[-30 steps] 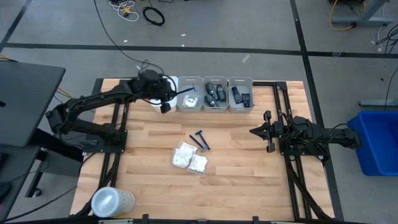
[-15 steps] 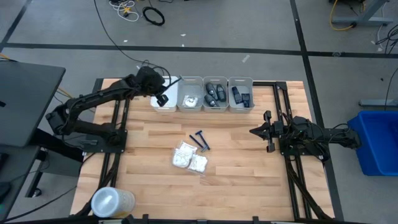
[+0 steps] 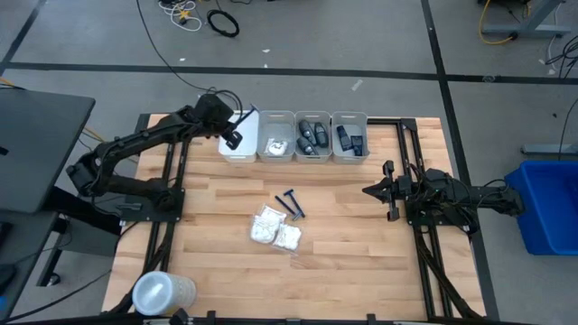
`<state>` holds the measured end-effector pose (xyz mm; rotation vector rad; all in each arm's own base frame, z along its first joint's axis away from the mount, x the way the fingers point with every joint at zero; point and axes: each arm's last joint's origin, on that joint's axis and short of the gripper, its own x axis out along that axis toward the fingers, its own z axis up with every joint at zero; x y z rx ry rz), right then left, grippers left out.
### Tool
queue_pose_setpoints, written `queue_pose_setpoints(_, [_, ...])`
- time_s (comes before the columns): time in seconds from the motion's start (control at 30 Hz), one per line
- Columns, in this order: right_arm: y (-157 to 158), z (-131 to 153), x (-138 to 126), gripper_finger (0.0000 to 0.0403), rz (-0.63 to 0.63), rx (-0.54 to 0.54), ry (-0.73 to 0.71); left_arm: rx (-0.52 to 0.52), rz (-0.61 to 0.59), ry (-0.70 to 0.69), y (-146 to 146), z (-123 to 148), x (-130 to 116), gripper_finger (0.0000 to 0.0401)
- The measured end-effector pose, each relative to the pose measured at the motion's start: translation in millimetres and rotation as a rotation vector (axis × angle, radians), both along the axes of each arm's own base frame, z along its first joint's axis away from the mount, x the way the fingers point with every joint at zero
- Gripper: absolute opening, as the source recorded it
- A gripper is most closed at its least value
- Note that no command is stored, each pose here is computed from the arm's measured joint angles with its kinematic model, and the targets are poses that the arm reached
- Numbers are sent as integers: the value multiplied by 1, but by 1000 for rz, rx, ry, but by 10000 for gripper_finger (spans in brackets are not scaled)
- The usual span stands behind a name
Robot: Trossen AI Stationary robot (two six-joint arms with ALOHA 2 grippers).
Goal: Pick & Place Travel size toiletries
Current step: Put the blue razor into the white bin
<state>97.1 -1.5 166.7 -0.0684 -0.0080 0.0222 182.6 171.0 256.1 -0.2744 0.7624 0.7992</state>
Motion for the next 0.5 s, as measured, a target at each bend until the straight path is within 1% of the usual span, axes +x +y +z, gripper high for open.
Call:
queue_pose_setpoints(0.1, [0, 0, 0, 14, 0, 0, 0, -4, 34, -29, 0, -5, 0, 44])
queue_pose_setpoints(0.37, [0, 0, 0, 14, 0, 0, 0, -54, 104, -37, -7, -51, -9, 49])
queue_pose_setpoints(0.5, [0, 0, 0, 14, 0, 0, 0, -67, 114, -36, -10, -61, -12, 45])
